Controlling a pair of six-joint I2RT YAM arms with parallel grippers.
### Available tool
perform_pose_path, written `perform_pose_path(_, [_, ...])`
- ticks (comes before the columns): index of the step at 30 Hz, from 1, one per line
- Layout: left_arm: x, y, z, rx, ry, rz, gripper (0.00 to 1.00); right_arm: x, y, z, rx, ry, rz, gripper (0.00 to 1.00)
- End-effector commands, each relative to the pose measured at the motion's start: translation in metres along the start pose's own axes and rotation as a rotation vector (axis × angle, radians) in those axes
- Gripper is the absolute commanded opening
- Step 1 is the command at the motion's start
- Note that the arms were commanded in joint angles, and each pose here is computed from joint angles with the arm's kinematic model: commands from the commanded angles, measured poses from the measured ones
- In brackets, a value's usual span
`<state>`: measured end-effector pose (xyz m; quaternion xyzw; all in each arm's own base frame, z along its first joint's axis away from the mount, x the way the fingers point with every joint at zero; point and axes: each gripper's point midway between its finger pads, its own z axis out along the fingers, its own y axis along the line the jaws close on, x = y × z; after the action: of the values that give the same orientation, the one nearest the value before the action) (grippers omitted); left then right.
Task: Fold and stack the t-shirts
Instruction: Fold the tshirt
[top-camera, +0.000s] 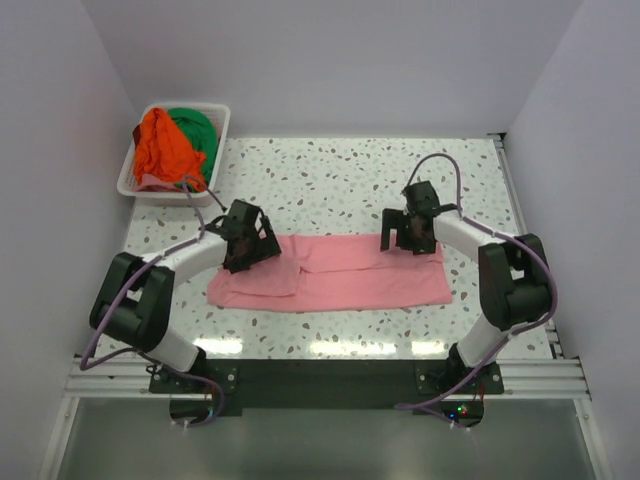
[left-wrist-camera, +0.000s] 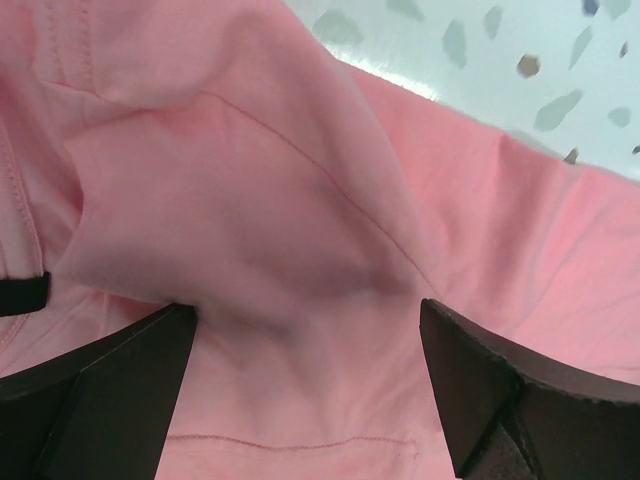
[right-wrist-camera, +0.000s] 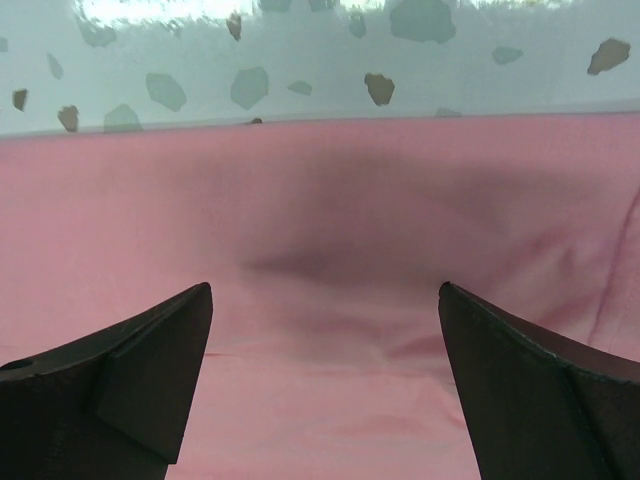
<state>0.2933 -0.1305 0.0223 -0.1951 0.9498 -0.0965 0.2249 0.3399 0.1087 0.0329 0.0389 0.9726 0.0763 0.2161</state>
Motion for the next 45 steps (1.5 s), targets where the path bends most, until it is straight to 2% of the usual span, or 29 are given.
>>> perform_pose_path(1, [0.011, 0.008, 0.036, -0.052, 0.077, 0.013, 1.0, 0.013, -0.006, -0.004, 0.008, 0.008, -0.003, 0.99])
perform_pose_path(3, [-0.002, -0.001, 0.044, -0.057, 0.066, 0.022, 1.0, 0.031, -0.004, -0.005, -0.014, 0.035, 0.012, 0.99])
perform_pose_path(4, [-0.025, -0.022, 0.045, -0.019, 0.031, 0.035, 1.0, 0.035, -0.004, -0.006, -0.022, 0.032, 0.017, 0.98])
perform_pose_path(6, [-0.032, -0.034, 0.061, -0.019, 0.059, 0.052, 1.0, 0.052, 0.0, -0.011, -0.047, 0.052, 0.018, 0.98])
perform_pose_path(7, [-0.057, -0.057, 0.061, 0.022, 0.012, 0.066, 1.0, 0.057, 0.001, -0.012, -0.055, 0.059, 0.017, 0.98])
perform_pose_path(8, [-0.058, -0.058, 0.077, 0.003, 0.025, 0.069, 1.0, 0.069, 0.006, -0.015, -0.074, 0.071, -0.002, 0.98])
perform_pose_path(9, [-0.083, -0.08, 0.075, 0.033, -0.014, 0.066, 1.0, 0.076, 0.011, -0.016, -0.094, 0.085, 0.0, 0.98])
perform_pose_path(10, [-0.092, -0.088, 0.08, 0.042, -0.022, 0.089, 1.0, 0.083, 0.015, -0.019, -0.109, 0.095, -0.009, 0.98])
perform_pose_path(15, [-0.115, -0.122, 0.134, 0.06, 0.005, 0.124, 1.0, 0.135, 0.051, -0.027, -0.21, 0.167, -0.115, 0.98])
perform_pose_path(16, [-0.134, -0.143, 0.134, 0.099, -0.034, 0.13, 1.0, 0.138, 0.059, -0.027, -0.242, 0.159, -0.126, 0.98])
perform_pose_path(17, [-0.125, -0.14, 0.153, 0.076, 0.002, 0.132, 1.0, 0.153, 0.069, -0.029, -0.288, 0.193, -0.147, 0.98])
perform_pose_path(19, [-0.132, -0.161, 0.168, 0.11, -0.017, 0.147, 1.0, 0.163, 0.079, -0.029, -0.318, 0.208, -0.158, 0.99])
perform_pose_path(25, [-0.145, -0.201, 0.197, 0.173, -0.06, 0.119, 1.0, 0.207, 0.121, -0.043, -0.418, 0.277, -0.295, 0.99])
perform_pose_path(29, [-0.153, -0.223, 0.2, 0.251, -0.113, 0.08, 1.0, 0.224, 0.146, -0.05, -0.495, 0.311, -0.317, 0.98])
perform_pose_path(33, [-0.163, -0.235, 0.199, 0.25, -0.18, 0.072, 1.0, 0.234, 0.164, -0.053, -0.524, 0.329, -0.361, 0.99])
perform_pose_path(40, [-0.165, -0.237, 0.211, 0.256, -0.195, 0.039, 1.0, 0.249, 0.189, -0.068, -0.567, 0.342, -0.442, 0.99])
perform_pose_path(45, [-0.165, -0.247, 0.212, 0.315, -0.195, 0.063, 1.0, 0.244, 0.192, -0.071, -0.552, 0.307, -0.469, 0.99])
